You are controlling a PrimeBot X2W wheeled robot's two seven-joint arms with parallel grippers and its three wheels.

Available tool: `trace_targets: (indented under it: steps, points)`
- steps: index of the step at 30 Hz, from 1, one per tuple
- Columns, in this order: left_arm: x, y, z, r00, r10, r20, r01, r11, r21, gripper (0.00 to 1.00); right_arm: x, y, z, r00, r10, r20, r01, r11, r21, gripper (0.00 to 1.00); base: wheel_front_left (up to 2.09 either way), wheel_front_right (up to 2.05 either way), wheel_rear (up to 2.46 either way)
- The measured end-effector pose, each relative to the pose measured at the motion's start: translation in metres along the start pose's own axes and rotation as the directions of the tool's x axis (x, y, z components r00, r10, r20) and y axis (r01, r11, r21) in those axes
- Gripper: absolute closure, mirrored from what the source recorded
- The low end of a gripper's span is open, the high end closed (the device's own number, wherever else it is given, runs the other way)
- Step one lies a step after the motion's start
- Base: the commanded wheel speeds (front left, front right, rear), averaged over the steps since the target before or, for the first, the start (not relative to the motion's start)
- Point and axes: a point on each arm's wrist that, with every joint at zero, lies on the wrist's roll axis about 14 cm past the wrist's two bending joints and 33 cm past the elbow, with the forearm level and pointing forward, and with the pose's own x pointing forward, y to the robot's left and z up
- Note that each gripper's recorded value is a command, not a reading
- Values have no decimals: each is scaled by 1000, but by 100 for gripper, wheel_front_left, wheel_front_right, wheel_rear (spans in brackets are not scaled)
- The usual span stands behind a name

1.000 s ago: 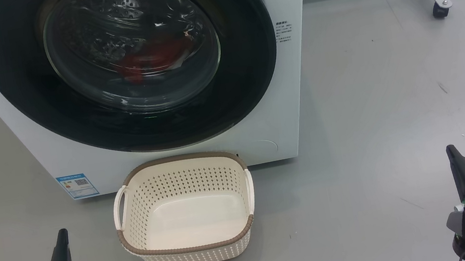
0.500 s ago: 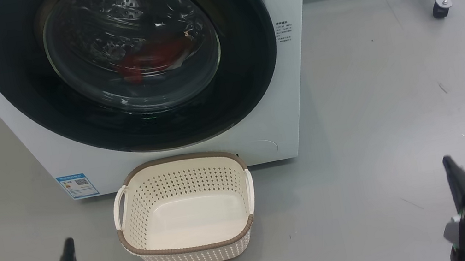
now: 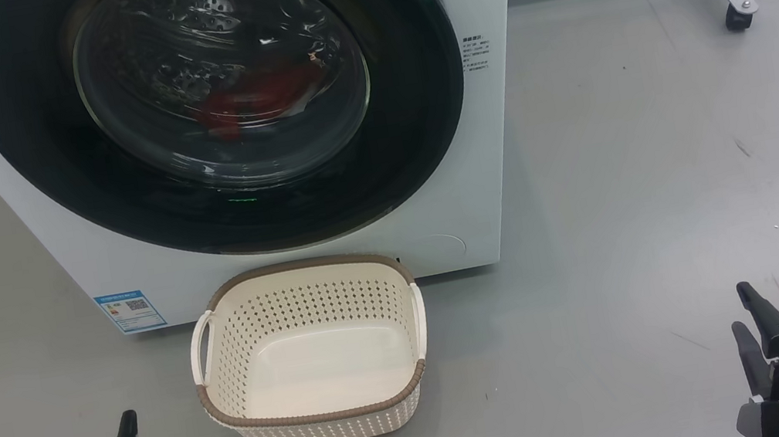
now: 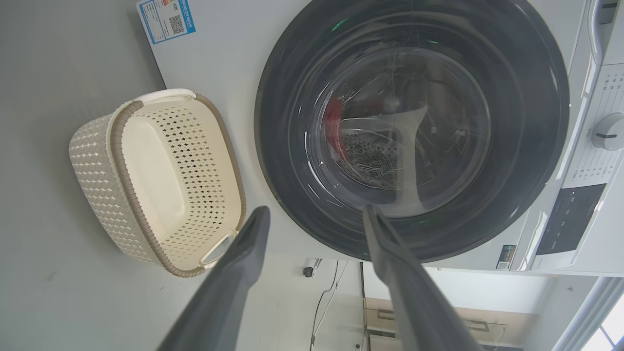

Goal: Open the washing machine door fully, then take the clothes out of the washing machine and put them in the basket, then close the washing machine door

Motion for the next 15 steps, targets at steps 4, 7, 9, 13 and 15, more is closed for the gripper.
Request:
trace_targets:
  steps: [4,7,9,13,15]
  points:
    - [0,-2,-1,1000,-8,-2,8,1000,1,0,0,1,-1,1000,1,2,-1,1000,-9,0,0,0,0]
    - [1,-4,-1,1000,-11,3,11,1000,6,0,0,1,-1,1000,1,4,-1,1000,-20,0,0,0,0]
    - [1,-4,-2,1000,-13,-1,13,1000,13,0,1,1,-3,1000,2,-1,-2,1000,-31,0,0,0,0]
    - [1,-6,-3,1000,-17,3,17,999,45,0,1,1,-4,1000,1,-4,-1,997,-75,0,0,0,0]
    - [1,-9,-3,1000,-27,2,26,997,77,0,2,2,-2,1000,1,0,-1,994,-112,0,0,0,0]
